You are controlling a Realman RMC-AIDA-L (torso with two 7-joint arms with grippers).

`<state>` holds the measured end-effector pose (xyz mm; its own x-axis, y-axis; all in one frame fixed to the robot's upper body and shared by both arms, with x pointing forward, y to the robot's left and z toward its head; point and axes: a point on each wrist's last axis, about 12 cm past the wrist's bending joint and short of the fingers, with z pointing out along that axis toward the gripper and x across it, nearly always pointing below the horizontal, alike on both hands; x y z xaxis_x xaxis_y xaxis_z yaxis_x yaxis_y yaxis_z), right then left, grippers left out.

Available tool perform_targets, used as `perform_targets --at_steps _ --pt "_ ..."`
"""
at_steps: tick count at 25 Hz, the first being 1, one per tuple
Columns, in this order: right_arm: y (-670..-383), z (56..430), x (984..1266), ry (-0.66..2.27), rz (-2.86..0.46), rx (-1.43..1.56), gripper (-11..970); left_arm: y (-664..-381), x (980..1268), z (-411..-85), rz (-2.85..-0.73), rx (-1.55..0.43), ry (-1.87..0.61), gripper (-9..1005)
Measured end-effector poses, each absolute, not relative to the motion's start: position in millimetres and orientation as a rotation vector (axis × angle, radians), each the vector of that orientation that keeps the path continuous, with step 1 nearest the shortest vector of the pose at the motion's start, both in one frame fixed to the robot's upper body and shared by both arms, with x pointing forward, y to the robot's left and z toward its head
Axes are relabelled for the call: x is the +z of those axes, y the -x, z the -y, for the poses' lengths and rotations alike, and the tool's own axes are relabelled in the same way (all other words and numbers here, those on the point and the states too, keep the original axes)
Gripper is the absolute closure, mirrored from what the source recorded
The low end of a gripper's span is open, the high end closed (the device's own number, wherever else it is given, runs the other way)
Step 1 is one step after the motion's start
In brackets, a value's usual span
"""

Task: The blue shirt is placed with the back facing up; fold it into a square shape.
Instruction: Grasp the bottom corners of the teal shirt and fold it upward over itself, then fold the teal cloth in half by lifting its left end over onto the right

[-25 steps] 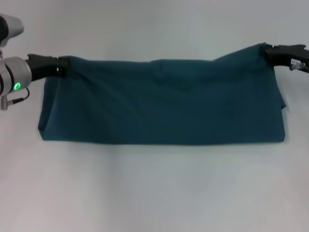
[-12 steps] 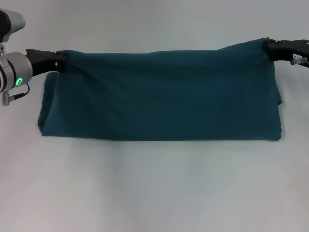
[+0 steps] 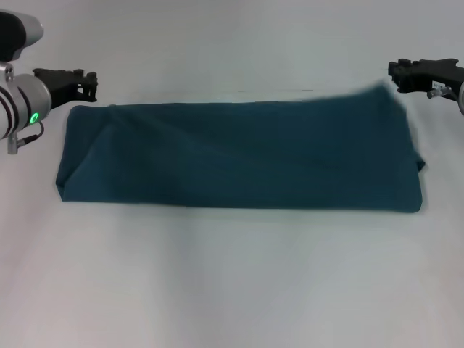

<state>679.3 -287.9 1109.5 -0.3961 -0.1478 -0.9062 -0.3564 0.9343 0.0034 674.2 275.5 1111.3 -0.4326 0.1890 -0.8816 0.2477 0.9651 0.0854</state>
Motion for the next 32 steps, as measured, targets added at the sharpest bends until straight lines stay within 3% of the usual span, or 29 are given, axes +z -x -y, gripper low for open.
perform_targets --at_steps 3,6,11,17,27,32 --pt "-681.1 288.7 1109.3 0.345 -1.988 0.203 919 -675.8 1111.5 -278.0 -2.022 -0.033 -0.258 830" --pt "-682.6 290.8 1110.9 0.329 -1.988 0.188 726 -675.1 1110.8 -282.1 -2.017 -0.028 -0.214 737" --pt "-684.4 294.4 1114.3 0.293 -1.981 0.205 514 -673.4 1109.9 -288.1 -2.015 -0.035 -0.176 605" --pt "-683.4 296.1 1113.2 0.264 -2.014 0.235 346 -672.9 1108.6 -286.6 -2.018 -0.04 -0.18 437" --pt "-675.4 303.8 1109.0 0.179 -2.08 0.351 354 -666.2 1104.6 -283.7 -2.032 -0.129 -0.189 128" --pt "-665.1 307.4 1109.7 0.161 -2.103 0.488 352 -652.5 1101.0 -284.3 -2.045 -0.254 -0.207 126"
